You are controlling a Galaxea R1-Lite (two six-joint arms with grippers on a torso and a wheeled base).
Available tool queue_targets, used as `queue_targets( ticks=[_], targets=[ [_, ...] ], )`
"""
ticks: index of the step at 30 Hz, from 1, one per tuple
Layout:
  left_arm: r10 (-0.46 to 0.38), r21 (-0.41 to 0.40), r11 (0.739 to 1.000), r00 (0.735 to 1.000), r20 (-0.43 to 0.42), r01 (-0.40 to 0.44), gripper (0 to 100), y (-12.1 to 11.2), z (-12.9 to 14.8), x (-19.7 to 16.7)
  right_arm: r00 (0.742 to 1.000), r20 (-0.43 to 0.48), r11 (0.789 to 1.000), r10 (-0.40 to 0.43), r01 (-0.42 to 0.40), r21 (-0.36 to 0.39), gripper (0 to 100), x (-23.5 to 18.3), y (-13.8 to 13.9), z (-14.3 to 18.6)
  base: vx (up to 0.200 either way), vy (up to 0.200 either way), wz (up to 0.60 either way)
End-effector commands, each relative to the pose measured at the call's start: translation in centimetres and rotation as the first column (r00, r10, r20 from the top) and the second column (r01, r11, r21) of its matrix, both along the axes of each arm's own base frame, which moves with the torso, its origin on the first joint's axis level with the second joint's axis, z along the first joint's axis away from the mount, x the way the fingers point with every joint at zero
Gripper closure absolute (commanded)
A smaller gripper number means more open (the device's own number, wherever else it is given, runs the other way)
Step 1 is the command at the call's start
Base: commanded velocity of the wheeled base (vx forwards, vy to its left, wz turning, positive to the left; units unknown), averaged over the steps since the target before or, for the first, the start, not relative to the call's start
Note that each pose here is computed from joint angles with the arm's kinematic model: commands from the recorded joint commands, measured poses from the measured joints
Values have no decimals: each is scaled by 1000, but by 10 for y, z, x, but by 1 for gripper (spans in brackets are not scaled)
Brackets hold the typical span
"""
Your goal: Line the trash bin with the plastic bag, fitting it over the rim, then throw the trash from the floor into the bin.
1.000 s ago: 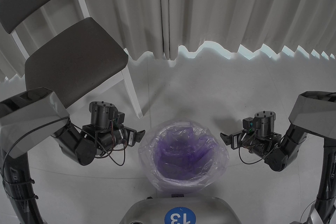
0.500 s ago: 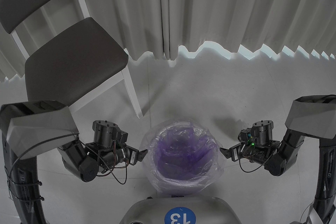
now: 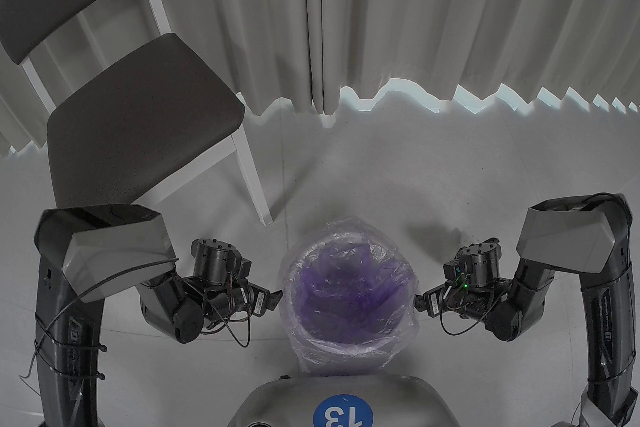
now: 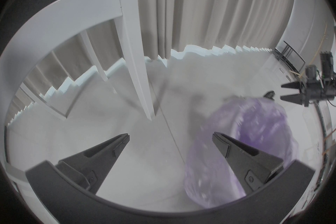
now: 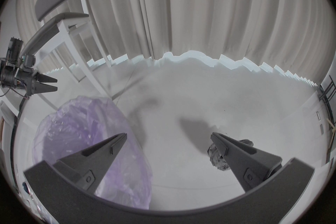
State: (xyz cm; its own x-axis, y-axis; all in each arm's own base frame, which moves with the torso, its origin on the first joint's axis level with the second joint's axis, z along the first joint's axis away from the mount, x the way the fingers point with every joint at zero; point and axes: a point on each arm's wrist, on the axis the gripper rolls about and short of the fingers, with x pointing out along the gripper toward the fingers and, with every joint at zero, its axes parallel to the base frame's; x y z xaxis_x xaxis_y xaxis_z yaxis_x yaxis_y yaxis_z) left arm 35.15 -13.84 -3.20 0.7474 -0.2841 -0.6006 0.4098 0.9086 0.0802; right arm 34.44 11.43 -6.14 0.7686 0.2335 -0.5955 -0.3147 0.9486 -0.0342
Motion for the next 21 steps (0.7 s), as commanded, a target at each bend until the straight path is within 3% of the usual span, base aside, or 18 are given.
queue_targets(
  ticks=[1, 11, 21],
  targets=[
    [5, 8, 1000, 1000, -18, -5, 0, -3, -24, 13, 1000, -23, 1000, -5, 5, 13, 0, 5, 5, -17, 0, 0, 0],
    [60, 9, 998, 997, 56, -61, 0, -17, -32, 43, 998, -3, 995, -63, 63, 78, 0, 29, 13, -14, 0, 0, 0],
    [129, 32, 991, 990, 58, -131, 0, -2, -16, 50, 993, -26, 986, -112, 115, 120, 0, 37, 15, -6, 0, 0, 0]
  ],
)
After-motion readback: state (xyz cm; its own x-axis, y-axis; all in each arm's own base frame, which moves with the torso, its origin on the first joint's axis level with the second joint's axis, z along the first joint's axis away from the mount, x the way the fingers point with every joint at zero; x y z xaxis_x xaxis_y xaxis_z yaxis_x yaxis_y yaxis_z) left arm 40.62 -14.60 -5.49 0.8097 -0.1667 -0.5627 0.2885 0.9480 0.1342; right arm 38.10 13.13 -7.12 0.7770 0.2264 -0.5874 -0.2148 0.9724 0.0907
